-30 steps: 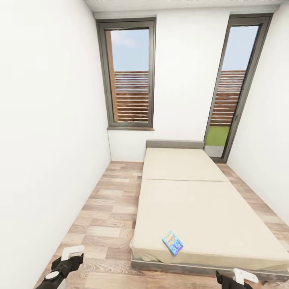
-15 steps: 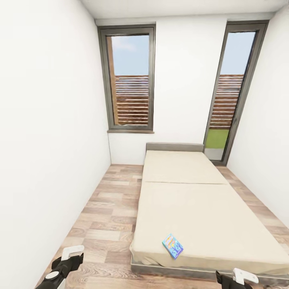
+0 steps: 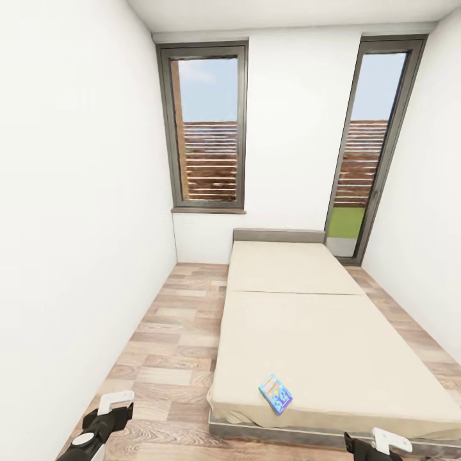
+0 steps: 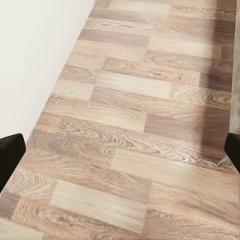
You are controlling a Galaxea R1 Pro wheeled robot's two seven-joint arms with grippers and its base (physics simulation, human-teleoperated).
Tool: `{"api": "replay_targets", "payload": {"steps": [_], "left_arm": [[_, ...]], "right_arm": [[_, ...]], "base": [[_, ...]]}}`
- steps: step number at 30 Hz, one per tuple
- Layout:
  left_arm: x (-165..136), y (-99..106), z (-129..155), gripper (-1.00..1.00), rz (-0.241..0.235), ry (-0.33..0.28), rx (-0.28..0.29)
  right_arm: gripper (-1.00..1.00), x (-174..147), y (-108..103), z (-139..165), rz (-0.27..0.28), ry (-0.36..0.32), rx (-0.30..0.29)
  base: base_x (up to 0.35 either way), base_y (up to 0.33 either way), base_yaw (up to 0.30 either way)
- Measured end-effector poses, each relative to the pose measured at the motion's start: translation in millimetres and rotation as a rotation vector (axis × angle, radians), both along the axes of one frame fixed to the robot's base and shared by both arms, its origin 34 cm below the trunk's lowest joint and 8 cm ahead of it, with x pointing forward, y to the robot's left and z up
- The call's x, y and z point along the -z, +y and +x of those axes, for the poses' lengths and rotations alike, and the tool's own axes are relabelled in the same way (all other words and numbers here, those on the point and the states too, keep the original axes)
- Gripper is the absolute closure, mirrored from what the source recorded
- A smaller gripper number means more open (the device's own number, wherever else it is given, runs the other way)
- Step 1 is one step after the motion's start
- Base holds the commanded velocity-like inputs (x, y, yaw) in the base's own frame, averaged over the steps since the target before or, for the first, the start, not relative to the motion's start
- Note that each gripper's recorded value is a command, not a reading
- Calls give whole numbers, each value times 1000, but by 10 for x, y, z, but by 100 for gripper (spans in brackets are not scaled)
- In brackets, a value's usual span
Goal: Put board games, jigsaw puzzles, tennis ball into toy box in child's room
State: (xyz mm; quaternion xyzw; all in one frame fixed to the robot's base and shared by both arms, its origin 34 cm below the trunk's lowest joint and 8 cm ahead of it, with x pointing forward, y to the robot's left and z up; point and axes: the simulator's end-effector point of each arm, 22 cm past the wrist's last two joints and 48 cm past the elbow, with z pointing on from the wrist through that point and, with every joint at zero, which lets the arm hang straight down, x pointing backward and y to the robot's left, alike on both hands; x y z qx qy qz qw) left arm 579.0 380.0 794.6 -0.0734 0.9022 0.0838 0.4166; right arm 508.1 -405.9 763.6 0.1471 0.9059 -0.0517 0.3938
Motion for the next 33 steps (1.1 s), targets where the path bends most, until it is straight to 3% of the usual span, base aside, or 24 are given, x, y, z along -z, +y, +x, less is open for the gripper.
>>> {"api": "replay_targets", "payload": {"steps": [33], "left_arm": [[-36, -2, 29, -100, 4, -21, 3]], "right_arm": [[-100, -8, -4, 7, -1, -4, 1]], "base": [[0, -13, 0]]}}
